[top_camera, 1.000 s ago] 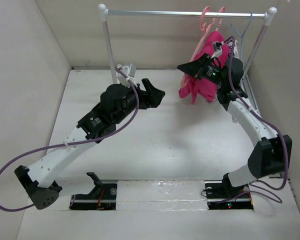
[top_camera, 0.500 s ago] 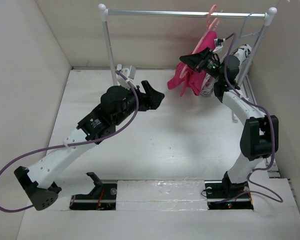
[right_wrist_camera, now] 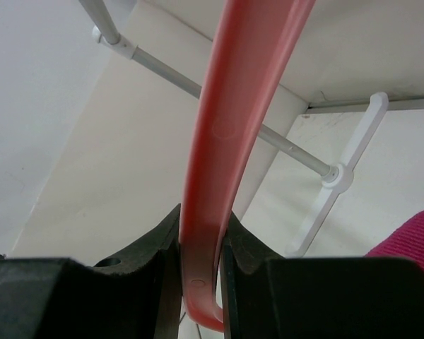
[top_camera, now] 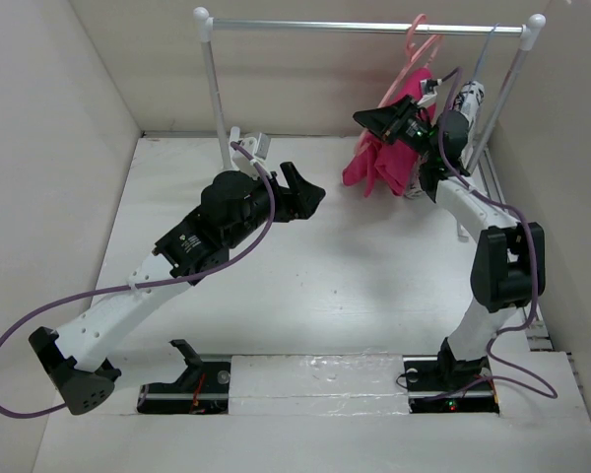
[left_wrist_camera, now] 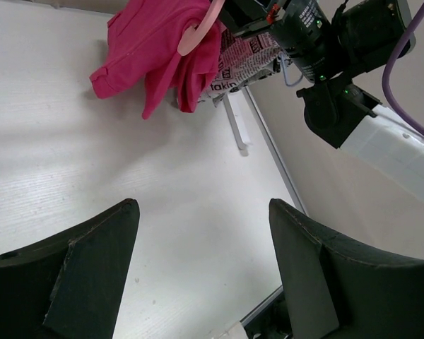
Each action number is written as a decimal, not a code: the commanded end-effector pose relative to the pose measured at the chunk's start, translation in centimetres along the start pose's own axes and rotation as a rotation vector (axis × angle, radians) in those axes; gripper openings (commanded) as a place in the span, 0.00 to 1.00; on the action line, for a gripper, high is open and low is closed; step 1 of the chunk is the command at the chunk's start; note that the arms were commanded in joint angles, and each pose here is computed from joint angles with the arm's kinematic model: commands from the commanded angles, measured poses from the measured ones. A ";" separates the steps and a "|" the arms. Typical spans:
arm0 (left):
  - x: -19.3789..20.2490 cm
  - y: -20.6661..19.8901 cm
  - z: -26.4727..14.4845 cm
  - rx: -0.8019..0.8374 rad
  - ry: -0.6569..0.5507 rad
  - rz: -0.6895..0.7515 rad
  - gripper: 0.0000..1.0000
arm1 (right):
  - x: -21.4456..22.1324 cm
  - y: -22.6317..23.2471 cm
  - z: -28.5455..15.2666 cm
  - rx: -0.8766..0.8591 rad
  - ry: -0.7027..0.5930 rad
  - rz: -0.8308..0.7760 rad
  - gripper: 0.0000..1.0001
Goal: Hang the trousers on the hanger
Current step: Place the hanger at the clothesline, then reset both arms
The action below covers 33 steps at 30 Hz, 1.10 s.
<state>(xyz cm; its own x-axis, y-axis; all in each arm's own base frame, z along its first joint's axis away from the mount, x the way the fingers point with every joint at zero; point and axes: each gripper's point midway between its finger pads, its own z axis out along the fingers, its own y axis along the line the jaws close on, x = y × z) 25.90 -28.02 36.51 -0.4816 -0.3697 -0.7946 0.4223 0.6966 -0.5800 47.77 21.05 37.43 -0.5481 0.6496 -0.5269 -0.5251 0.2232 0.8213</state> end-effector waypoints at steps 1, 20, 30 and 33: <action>-1.2 -1.0 -0.7 0.044 -0.039 -0.020 0.70 | -4.1 9.2 -0.7 -0.238 -0.136 -0.310 0.21; -6.0 0.8 -3.1 -0.119 -0.173 0.059 0.99 | -6.1 12.4 -9.2 0.269 -0.226 -0.708 1.00; -7.1 0.4 -4.0 -0.119 -0.194 0.081 0.99 | -7.1 8.3 -16.9 0.731 -0.176 -0.893 1.00; -7.0 0.4 -3.8 -0.115 -0.188 0.074 0.99 | -7.8 7.0 -18.3 0.814 -0.154 -0.914 1.00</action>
<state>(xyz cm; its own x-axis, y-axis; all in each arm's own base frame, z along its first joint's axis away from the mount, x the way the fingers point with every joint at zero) 26.82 -23.51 40.07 -0.3416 -0.3867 -0.8566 0.3327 0.8026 -0.4950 36.00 7.31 46.14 0.0042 0.2090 -0.9779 -0.2236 0.9534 0.2028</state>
